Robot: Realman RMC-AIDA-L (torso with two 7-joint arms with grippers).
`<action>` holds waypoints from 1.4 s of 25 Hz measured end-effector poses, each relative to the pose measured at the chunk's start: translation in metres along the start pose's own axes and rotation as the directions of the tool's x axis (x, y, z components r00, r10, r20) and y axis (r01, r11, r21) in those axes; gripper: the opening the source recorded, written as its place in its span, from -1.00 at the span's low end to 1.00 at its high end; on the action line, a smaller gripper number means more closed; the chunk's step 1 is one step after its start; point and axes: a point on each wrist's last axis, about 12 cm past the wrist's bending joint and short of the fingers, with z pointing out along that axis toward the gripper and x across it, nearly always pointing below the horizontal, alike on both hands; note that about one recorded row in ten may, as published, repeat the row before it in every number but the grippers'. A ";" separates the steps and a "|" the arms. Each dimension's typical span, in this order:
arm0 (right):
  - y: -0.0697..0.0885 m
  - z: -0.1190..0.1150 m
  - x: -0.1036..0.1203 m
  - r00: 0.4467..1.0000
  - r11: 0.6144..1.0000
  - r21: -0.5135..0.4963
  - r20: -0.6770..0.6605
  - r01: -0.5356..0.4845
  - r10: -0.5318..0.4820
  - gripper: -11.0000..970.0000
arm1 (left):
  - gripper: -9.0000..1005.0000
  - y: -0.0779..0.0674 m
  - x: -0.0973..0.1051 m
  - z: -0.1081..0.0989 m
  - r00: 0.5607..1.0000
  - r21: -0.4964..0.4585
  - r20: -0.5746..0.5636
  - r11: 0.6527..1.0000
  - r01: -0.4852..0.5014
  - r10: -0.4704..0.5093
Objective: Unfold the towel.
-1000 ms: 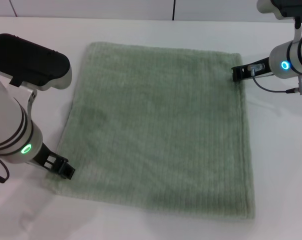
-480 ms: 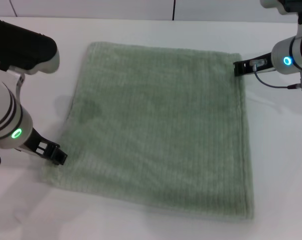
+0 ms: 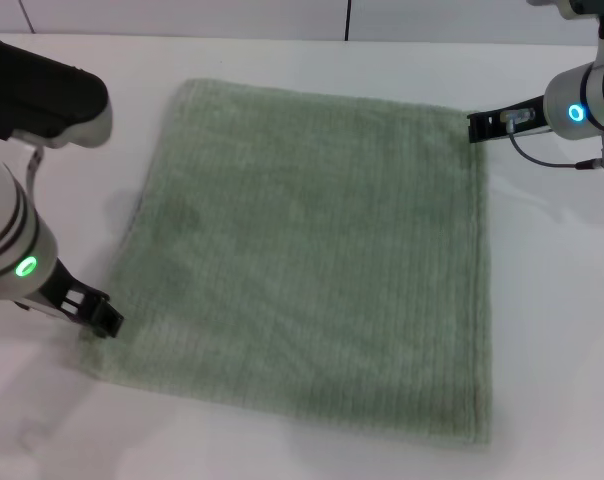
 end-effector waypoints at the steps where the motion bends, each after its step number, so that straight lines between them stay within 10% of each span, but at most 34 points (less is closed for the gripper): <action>1: 0.000 0.000 0.000 1.000 1.000 0.000 0.000 0.000 0.000 -0.98 | 0.71 -0.003 0.001 -0.001 1.000 0.006 -0.002 1.000 -0.006 0.006; 16: 0.002 -0.013 -0.012 0.998 1.000 -0.006 0.061 0.019 -0.019 -0.98 | 0.71 -0.026 -0.017 -0.037 0.982 0.035 0.157 0.993 -0.109 0.102; 24: 0.003 -0.073 -0.038 0.927 0.998 -0.046 0.375 0.052 -0.031 -0.98 | 0.71 0.001 -0.061 -0.059 0.774 -0.032 0.598 0.971 -0.238 0.209; 28: -0.003 -0.104 -0.037 0.831 0.995 -0.077 0.556 0.057 -0.004 -0.98 | 0.71 0.035 -0.068 -0.077 0.393 -0.198 0.891 0.974 -0.114 0.227; 30: -0.010 -0.113 -0.028 0.778 0.995 -0.083 0.628 0.054 0.010 -0.98 | 0.71 0.039 -0.065 -0.077 0.332 -0.226 0.912 0.971 -0.083 0.241; 31: -0.014 -0.116 -0.022 0.758 0.995 -0.080 0.652 0.051 0.013 -0.98 | 0.71 0.047 -0.056 -0.077 0.159 -0.271 0.951 0.962 0.014 0.266; 34: -0.032 -0.121 0.013 0.680 0.996 -0.088 0.731 0.016 0.054 -0.98 | 0.71 0.055 -0.043 -0.070 0.029 -0.283 0.959 0.952 0.114 0.281; 35: -0.032 -0.121 0.013 0.680 0.996 -0.088 0.731 0.016 0.054 -0.98 | 0.71 0.063 -0.017 -0.042 -0.114 -0.271 0.945 0.930 0.247 0.306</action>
